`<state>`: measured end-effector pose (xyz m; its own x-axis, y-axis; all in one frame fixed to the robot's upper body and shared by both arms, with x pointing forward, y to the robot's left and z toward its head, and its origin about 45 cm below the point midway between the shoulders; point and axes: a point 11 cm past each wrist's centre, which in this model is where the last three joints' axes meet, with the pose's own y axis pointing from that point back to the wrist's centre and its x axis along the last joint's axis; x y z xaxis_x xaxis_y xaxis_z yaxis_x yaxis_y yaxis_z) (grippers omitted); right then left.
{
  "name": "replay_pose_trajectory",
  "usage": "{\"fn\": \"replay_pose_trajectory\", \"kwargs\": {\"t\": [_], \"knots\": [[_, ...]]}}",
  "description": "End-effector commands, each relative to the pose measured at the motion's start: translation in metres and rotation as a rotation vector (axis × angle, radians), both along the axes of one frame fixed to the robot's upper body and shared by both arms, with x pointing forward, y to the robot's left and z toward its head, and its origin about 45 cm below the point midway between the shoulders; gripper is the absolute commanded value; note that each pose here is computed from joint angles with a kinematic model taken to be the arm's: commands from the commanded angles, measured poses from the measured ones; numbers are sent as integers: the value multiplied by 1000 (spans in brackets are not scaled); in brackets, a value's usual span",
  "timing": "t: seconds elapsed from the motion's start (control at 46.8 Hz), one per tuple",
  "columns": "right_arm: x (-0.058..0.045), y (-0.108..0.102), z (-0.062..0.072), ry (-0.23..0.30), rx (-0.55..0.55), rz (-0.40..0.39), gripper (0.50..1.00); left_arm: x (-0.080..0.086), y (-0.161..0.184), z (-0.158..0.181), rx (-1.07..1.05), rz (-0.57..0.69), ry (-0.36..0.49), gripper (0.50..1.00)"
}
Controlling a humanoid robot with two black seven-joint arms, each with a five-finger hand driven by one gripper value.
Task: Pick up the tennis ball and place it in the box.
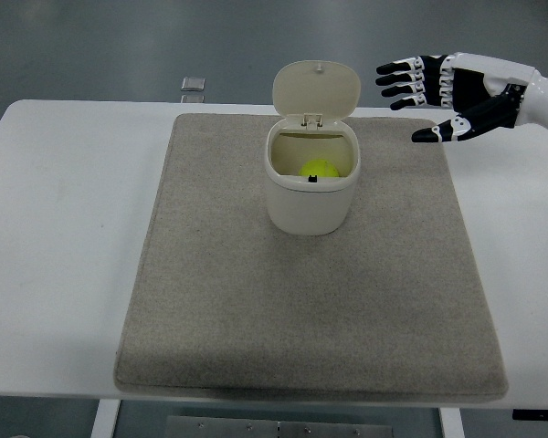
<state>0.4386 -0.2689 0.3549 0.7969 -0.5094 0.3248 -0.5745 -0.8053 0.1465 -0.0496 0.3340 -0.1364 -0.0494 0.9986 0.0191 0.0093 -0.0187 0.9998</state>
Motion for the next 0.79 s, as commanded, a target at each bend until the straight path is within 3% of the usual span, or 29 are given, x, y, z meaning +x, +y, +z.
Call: {"fn": "replay_pose_trajectory", "kwargs": {"t": [0.0,0.128,0.299,0.449,0.769], "knots": [[6,-11,-4,21,55,-67,907,1,0,0,0,0,-1,996],[14,-28,-11,75,108,-156,905,0,0,0,0,-1,0,996],[33,-45,-21,139,182,-311,905,0,0,0,0,-1,0,996],[42,-46,-42,224,237,-405,905,1,0,0,0,0,-1,996],[52,-36,-62,350,360,-509,905,0,0,0,0,1,1,996]]}}
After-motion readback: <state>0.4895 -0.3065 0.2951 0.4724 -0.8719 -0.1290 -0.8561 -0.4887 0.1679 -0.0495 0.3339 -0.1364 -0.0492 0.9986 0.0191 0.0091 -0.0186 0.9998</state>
